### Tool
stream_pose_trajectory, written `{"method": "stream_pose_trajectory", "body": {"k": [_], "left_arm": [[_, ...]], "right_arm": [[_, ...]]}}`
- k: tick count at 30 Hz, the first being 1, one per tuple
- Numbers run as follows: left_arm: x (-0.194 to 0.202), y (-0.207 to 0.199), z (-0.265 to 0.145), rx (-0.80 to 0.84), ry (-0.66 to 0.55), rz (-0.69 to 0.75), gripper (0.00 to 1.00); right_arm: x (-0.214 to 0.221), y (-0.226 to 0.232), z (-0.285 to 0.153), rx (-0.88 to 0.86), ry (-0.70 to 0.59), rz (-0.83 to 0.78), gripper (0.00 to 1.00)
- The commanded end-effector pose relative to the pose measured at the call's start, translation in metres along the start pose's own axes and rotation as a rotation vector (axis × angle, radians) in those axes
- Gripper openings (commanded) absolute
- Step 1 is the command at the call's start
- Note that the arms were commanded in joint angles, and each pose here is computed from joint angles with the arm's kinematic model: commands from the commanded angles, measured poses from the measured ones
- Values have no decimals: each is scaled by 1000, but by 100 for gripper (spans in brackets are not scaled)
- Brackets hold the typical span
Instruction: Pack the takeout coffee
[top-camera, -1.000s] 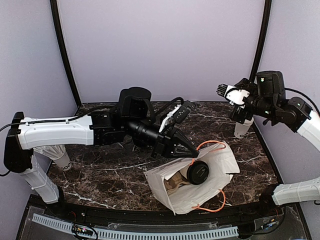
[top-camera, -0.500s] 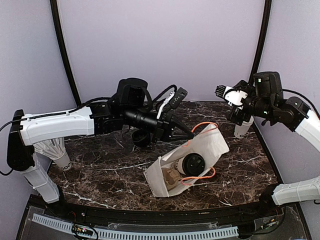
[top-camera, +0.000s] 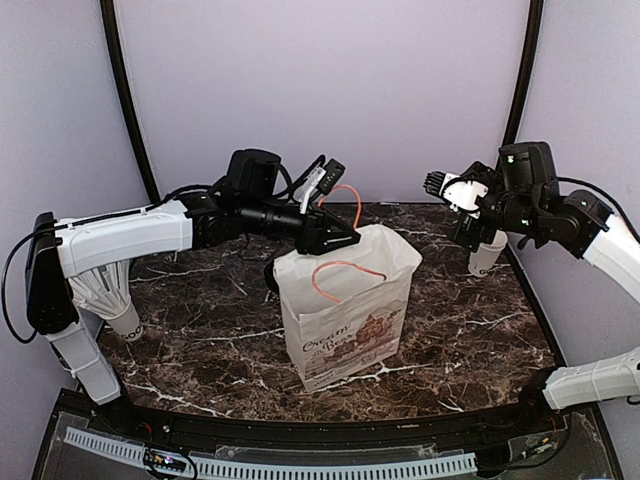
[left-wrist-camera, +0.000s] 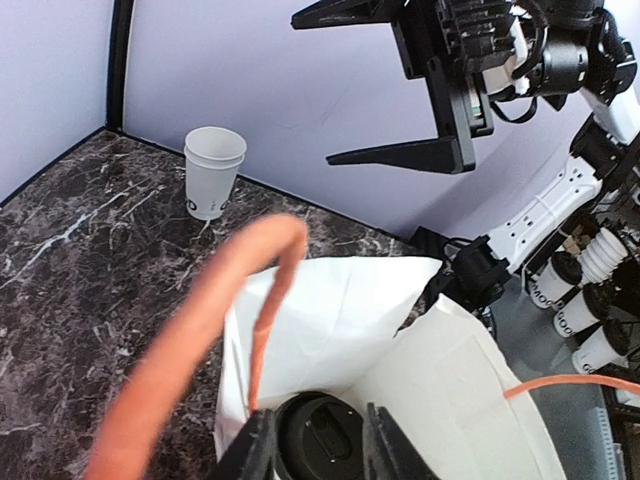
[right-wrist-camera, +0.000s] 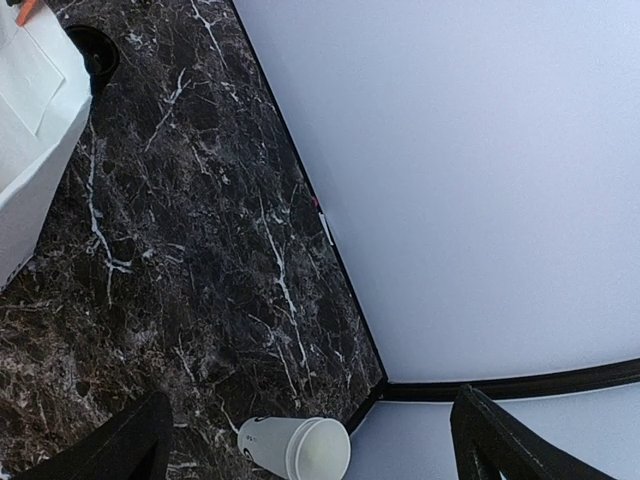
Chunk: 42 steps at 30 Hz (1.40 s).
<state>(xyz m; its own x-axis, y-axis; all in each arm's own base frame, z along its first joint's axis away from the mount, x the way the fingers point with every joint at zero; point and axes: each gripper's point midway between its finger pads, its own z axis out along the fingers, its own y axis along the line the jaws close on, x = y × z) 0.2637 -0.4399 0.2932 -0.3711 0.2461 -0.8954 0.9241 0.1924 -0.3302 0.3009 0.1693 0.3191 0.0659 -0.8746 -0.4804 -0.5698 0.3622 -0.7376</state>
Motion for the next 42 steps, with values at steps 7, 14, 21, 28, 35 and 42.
{"method": "stream_pose_trajectory", "body": {"k": [7, 14, 21, 28, 35, 42], "left_arm": [[-57, -10, -78, -266, -23, 167, 61], [-30, -3, -120, -433, 114, 171, 68], [-6, 20, -207, -843, 117, -123, 64], [71, 27, -318, -1351, 240, -464, 56], [104, 25, -374, -1528, 216, -630, 52], [126, 47, -448, -1802, 149, -736, 61]], "right_arm": [[-7, -26, -15, 75, -52, 68, 99], [-12, -24, -16, 58, -87, 77, 99], [-19, -21, -19, 25, -123, 120, 99], [-25, -20, -7, -22, -174, 240, 99], [-30, -19, 25, -221, -144, 377, 99], [-29, -3, 44, -272, -186, 486, 97]]}}
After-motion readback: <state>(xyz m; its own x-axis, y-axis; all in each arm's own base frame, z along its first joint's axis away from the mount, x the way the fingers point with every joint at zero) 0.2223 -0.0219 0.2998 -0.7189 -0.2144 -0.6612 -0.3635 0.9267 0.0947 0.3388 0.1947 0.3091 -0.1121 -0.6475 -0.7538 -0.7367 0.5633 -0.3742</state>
